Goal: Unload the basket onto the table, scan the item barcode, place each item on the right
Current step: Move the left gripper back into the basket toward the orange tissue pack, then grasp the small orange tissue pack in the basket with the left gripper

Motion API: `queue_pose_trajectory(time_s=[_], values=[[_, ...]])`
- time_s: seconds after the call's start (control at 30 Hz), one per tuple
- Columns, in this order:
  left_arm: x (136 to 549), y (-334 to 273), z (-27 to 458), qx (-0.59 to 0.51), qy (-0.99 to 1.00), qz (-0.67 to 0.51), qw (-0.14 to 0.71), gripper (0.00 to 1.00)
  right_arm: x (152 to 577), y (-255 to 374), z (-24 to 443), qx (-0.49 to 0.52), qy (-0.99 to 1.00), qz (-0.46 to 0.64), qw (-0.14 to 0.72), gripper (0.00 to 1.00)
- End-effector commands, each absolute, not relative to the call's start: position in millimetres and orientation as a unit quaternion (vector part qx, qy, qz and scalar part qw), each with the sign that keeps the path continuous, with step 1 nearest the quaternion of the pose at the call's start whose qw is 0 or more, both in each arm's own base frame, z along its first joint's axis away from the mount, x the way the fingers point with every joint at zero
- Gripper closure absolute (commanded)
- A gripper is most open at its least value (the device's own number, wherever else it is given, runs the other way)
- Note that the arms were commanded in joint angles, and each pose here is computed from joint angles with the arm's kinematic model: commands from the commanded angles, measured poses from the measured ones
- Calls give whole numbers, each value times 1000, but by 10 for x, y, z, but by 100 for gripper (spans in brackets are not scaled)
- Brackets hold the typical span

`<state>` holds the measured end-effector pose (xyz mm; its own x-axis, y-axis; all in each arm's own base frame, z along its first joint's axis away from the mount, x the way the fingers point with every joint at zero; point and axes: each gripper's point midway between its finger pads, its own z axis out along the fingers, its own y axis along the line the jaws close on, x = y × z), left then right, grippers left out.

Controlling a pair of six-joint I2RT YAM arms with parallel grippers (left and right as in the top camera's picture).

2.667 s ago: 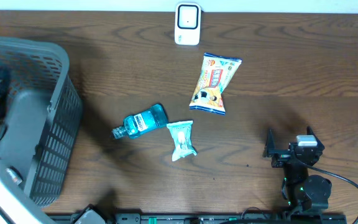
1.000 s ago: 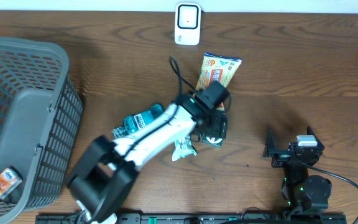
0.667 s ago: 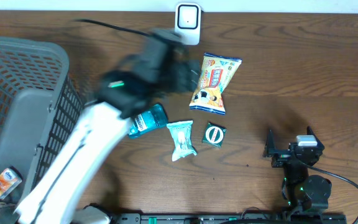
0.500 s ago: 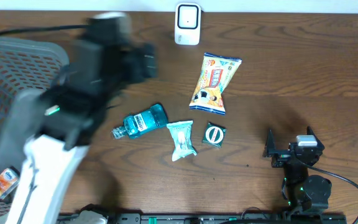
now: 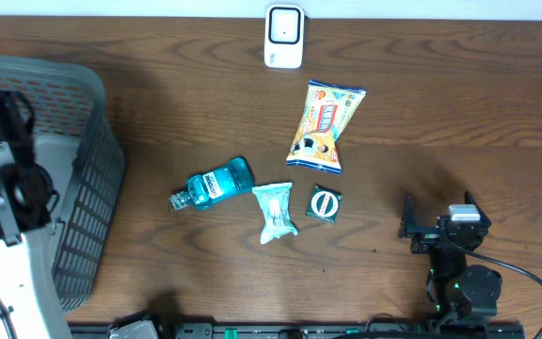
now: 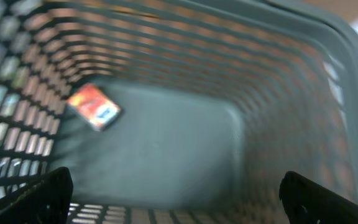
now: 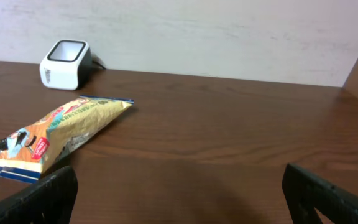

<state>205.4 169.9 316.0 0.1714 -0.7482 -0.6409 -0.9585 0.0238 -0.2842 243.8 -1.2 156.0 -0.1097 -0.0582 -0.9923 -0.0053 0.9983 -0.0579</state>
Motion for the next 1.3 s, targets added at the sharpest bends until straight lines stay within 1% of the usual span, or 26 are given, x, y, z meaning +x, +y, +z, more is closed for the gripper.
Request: queue_pose_trajectory(time_s=[0.0, 0.07, 0.3, 0.33, 0.4, 0.5, 0.73, 0.97, 1.2, 1.23, 1.27], values=[[1819, 2010, 2868, -749, 552, 206, 304, 0, 2438, 14, 1553, -29, 744, -18, 668, 1], [1720, 2105, 2647, -752, 559, 235, 258, 0, 2438, 14, 1553, -29, 744, -18, 668, 1], [1493, 2327, 1904, -711, 614, 327, 106, 3, 2438, 14, 1555, -29, 743, -19, 668, 1], [1467, 2362, 1815, -704, 616, 341, 91, 5, 2438, 14, 1555, -29, 743, -19, 668, 1], [1429, 2448, 1586, -683, 627, 371, 55, 6, 2438, 14, 1555, -29, 743, -19, 668, 1], [1406, 2554, 1382, -643, 649, 406, 17, 6, 2438, 14, 1555, -29, 743, -19, 668, 1], [1370, 2630, 955, -588, 695, 407, -72, 6, 2438, 14, 1553, -29, 744, -18, 668, 1], [1274, 2698, 702, -586, 694, 402, -114, 6, 2438, 14, 1553, -29, 744, -18, 668, 1], [1281, 2628, 417, -612, 698, 346, -135, 6, 2438, 14, 1555, -29, 743, -19, 668, 1], [1292, 2619, 394, -611, 701, 341, -137, 7, 2438, 14, 1555, -29, 743, -19, 668, 1], [1301, 2611, 378, -612, 702, 337, -137, 10, 2438, 14, 1553, -29, 744, -18, 668, 1]])
